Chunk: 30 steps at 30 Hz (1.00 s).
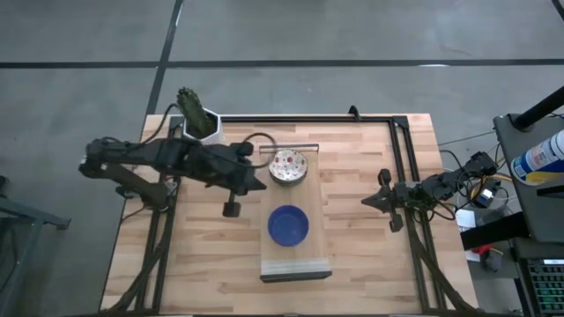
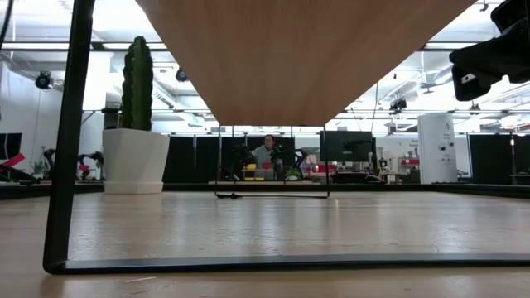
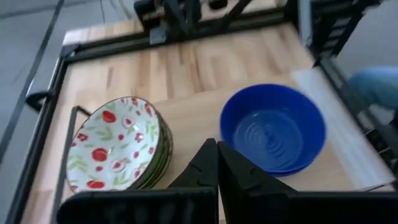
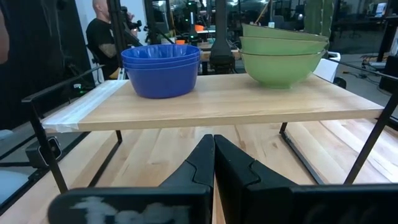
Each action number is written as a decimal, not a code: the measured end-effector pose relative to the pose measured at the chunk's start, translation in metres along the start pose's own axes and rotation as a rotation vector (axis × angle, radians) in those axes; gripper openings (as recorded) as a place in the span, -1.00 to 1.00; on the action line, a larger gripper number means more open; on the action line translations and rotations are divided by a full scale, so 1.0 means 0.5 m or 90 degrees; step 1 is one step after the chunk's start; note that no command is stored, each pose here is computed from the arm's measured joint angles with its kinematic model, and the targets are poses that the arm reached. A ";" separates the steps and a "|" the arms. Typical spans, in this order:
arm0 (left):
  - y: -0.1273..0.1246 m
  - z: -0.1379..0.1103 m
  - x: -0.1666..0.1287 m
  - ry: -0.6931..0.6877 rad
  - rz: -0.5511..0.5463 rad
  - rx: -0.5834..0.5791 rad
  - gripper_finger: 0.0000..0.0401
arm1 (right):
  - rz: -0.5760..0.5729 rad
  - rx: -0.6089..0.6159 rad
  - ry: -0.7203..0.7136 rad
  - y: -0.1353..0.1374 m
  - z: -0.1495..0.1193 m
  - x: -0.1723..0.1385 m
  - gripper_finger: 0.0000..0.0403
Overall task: Pick & Place Mini bowls
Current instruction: Return to Home Position
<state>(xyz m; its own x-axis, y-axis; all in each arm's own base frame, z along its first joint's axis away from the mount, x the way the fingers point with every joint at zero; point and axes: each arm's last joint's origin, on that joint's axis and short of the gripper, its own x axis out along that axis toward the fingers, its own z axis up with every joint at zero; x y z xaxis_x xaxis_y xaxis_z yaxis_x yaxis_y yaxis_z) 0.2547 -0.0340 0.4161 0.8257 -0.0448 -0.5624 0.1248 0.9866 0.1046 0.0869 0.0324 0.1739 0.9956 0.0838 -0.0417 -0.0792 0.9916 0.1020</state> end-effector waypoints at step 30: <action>-0.037 -0.478 -0.030 -0.394 -0.066 -0.052 -1.00 | 0.000 0.000 0.000 0.000 0.000 0.000 -0.96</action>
<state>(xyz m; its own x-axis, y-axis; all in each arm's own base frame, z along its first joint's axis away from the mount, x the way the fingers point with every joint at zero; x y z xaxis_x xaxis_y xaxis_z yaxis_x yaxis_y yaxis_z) 0.1086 -0.0143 0.2265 0.9799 -0.1992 0.0147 0.1992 0.9800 -0.0011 0.0869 0.0324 0.1739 0.9956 0.0838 -0.0422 -0.0792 0.9916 0.1018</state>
